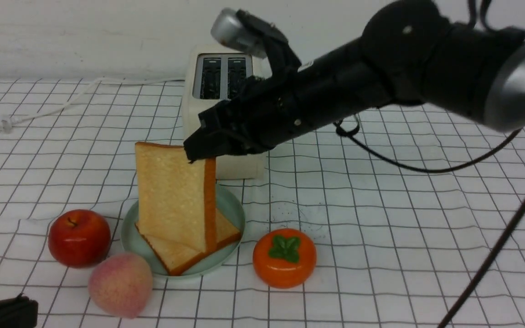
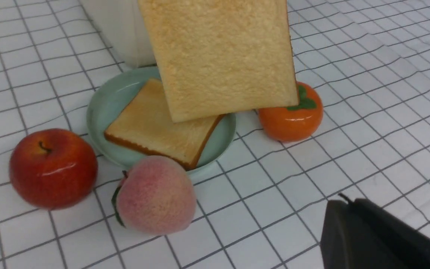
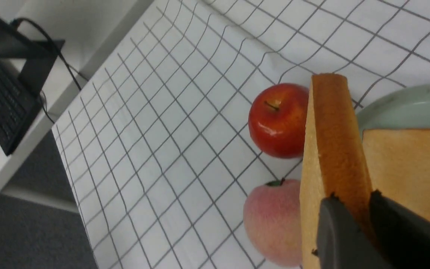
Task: Take toasted bread from bread machine on white checkered table place on plate.
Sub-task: 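Place the held slice of bread on top of the slice on the plate with the right gripper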
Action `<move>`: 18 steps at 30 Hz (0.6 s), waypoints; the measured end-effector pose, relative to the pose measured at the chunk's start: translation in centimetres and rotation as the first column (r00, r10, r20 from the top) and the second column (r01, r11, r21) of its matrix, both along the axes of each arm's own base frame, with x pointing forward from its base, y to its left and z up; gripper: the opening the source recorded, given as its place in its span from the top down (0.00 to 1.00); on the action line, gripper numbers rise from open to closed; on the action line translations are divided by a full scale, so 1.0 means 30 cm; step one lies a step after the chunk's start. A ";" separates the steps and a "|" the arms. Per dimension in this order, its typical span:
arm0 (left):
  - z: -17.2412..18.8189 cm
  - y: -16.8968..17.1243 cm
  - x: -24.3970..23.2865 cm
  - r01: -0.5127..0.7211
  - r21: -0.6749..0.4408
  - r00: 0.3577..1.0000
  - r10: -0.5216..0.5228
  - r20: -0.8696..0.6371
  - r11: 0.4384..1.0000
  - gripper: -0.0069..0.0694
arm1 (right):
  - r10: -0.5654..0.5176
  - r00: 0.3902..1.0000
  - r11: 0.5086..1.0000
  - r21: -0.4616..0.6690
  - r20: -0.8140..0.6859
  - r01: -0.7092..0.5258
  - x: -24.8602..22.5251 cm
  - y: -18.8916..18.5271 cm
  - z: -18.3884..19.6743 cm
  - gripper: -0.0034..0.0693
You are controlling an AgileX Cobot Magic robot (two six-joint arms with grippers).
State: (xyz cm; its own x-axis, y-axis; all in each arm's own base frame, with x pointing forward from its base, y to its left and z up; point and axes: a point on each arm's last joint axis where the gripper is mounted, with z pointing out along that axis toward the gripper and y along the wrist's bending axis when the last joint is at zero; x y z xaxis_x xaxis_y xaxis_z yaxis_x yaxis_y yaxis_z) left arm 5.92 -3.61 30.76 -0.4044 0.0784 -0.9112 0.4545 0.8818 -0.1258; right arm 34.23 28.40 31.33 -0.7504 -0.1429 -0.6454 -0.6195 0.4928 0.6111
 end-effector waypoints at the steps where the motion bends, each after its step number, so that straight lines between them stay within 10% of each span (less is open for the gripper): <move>1: -0.001 0.003 0.001 -0.015 -0.003 1.000 0.015 -0.005 1.000 0.93 | -0.013 1.000 1.000 0.019 -0.022 0.013 0.017 0.013 -0.033 0.82; 13: -0.006 0.016 0.006 -0.070 -0.007 0.997 0.070 -0.030 0.998 0.93 | -0.181 0.974 0.977 0.088 -0.138 0.194 0.167 0.027 -0.264 0.80; 18: -0.007 0.016 0.005 -0.070 -0.006 0.997 0.070 -0.033 0.998 0.93 | -0.164 0.978 0.983 0.061 -0.132 0.173 0.164 0.026 -0.278 0.59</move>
State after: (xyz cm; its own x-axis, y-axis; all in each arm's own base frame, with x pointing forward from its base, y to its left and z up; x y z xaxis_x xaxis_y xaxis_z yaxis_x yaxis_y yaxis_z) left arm 6.08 -3.13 30.55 -0.4382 0.0429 -0.8979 0.3874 0.9104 -0.1455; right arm 39.16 29.17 23.00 -0.8356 0.0353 -0.5481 -0.4473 0.5355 0.7163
